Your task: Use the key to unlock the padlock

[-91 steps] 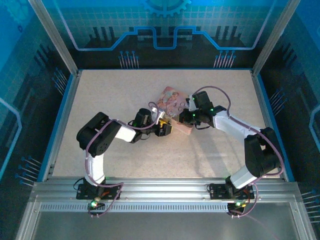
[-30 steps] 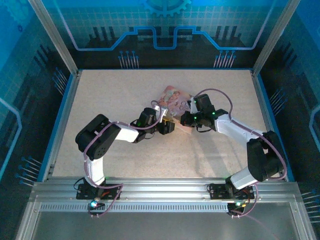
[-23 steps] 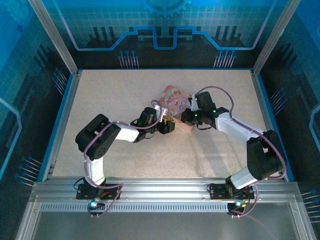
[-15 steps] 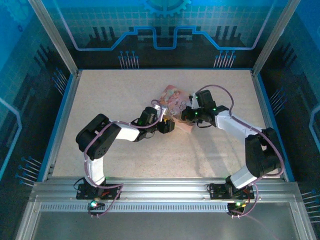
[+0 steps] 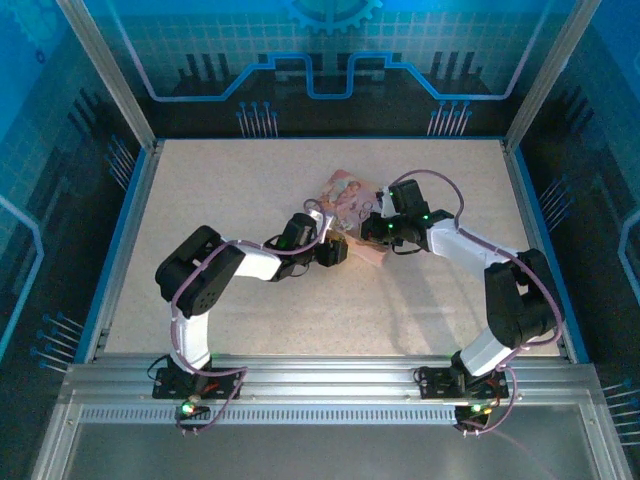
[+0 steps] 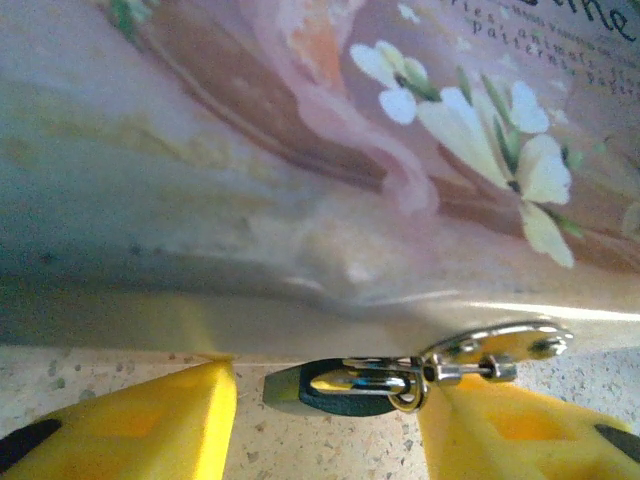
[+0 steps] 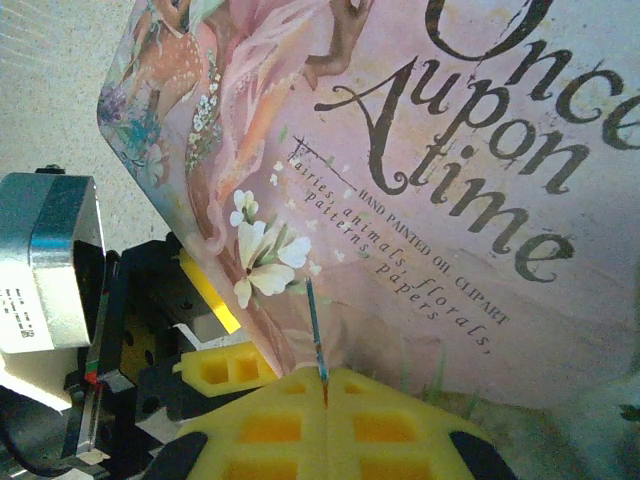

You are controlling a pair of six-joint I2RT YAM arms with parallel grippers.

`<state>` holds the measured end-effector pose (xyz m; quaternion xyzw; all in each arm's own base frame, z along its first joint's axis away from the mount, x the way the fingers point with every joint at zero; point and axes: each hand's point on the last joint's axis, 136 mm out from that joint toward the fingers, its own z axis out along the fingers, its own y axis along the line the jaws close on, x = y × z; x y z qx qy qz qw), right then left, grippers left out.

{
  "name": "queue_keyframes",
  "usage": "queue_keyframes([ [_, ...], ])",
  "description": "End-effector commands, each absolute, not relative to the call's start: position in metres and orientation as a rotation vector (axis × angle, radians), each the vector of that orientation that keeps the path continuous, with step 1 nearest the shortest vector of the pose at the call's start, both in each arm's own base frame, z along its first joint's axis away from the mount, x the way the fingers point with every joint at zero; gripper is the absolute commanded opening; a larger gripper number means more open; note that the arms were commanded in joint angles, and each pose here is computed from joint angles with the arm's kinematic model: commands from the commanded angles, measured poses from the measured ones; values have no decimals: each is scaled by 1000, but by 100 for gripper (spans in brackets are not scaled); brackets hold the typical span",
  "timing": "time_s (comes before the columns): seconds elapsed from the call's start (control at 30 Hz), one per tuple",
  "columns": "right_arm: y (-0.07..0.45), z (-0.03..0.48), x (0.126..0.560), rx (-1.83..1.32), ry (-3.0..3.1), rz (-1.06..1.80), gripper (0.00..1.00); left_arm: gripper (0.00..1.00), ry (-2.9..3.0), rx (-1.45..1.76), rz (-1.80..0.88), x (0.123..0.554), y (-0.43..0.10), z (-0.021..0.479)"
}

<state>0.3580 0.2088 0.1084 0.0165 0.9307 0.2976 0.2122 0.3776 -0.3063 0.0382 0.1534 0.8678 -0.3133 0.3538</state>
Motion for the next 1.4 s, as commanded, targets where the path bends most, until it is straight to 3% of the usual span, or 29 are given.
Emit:
queue_keyframes([
  [0.0,205,89,348,74,2656,805,0,50,2226,419,-817,384,-313,41],
  [0.53,210,92,346,65,2650,811,0,42,2214,415,-847,387,-319,47],
  [0.93,212,111,349,25,2581,810,0,31,2192,411,-881,385,-324,63],
  [1.37,205,130,335,-28,2500,820,0,28,2185,374,-982,378,-332,81],
])
